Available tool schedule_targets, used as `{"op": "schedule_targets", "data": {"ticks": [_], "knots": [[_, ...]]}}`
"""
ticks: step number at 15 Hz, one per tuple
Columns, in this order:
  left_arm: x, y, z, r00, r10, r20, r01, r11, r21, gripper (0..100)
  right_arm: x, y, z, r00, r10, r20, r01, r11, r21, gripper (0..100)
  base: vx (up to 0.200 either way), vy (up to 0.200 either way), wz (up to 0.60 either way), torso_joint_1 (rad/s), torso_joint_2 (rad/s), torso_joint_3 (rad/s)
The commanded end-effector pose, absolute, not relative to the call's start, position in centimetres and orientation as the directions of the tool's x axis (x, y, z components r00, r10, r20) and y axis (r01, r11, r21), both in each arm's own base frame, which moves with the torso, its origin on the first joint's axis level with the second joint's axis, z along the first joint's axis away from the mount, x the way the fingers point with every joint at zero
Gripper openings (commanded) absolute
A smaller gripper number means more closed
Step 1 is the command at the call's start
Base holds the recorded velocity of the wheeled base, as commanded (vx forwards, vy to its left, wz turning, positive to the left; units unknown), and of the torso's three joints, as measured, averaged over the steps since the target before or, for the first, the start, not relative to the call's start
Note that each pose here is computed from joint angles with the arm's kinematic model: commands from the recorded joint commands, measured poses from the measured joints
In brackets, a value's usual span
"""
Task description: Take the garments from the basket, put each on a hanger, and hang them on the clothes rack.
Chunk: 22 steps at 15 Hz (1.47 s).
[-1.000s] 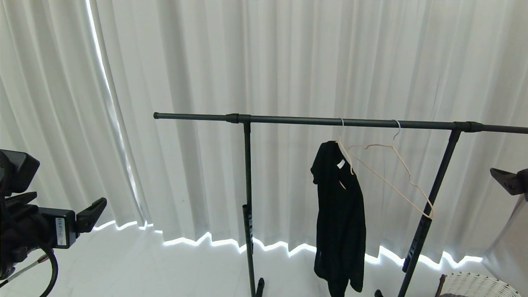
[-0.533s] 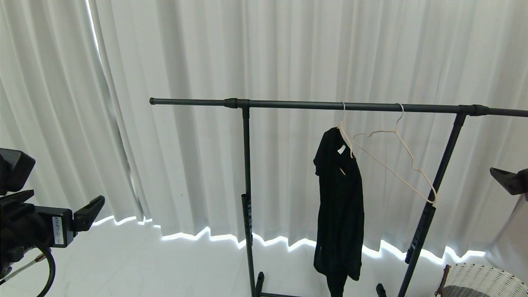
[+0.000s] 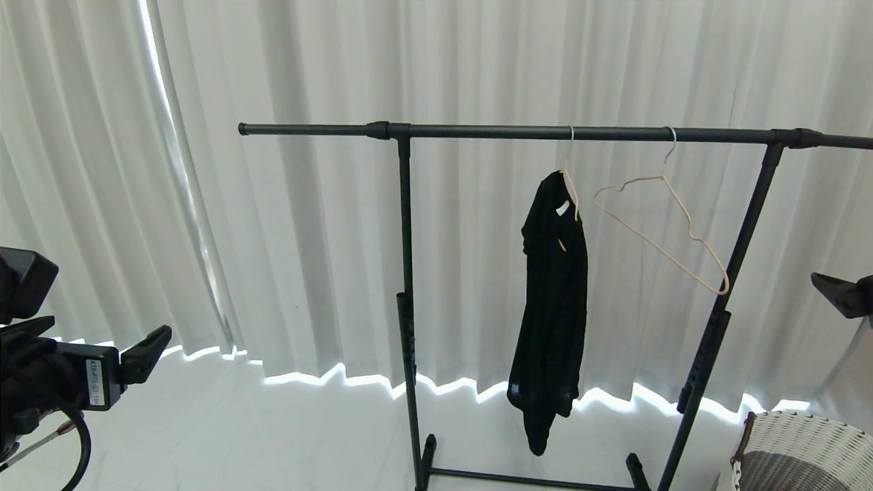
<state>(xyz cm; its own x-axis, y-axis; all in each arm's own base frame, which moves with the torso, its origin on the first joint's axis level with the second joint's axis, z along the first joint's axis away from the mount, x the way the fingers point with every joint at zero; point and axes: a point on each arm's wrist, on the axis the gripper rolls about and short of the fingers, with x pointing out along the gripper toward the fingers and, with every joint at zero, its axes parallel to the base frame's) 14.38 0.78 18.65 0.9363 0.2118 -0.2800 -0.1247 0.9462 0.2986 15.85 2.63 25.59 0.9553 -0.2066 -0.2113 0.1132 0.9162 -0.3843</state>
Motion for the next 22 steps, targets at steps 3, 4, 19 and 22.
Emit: {"op": "schedule_targets", "data": {"ticks": [3, 4, 19, 22], "knots": [[14.5, 0.8, 18.5, 0.934, 0.212, -0.286, -0.123, 0.946, 0.3, 100, 15.6, 2.6, 25.7, 0.957, -0.208, -0.202, 0.114, 0.911, -0.397, 100, 0.0, 0.0, 0.0, -0.188, 0.48, 0.284], [14.5, 0.8, 18.5, 0.934, 0.212, -0.286, -0.123, 0.946, 0.3, 100, 15.6, 2.5, 25.7, 0.956, -0.209, -0.204, 0.114, 0.91, -0.399, 100, 0.0, 0.0, 0.0, -0.183, 0.47, 0.286], [13.3, -1.1, 18.3, 0.959, 0.081, -0.272, 0.005, 0.954, 0.301, 100, 15.6, 1.7, 23.7, 0.926, -0.267, -0.267, 0.129, 0.888, -0.441, 100, 0.0, -0.093, 0.0, -0.058, 0.17, 0.106], [13.3, -1.0, 18.3, 0.959, 0.082, -0.272, 0.003, 0.954, 0.301, 100, 15.6, 1.7, 23.3, 0.923, -0.265, -0.279, 0.121, 0.888, -0.444, 100, 0.0, -0.2, 0.0, -0.001, 0.0, 0.004]]}}
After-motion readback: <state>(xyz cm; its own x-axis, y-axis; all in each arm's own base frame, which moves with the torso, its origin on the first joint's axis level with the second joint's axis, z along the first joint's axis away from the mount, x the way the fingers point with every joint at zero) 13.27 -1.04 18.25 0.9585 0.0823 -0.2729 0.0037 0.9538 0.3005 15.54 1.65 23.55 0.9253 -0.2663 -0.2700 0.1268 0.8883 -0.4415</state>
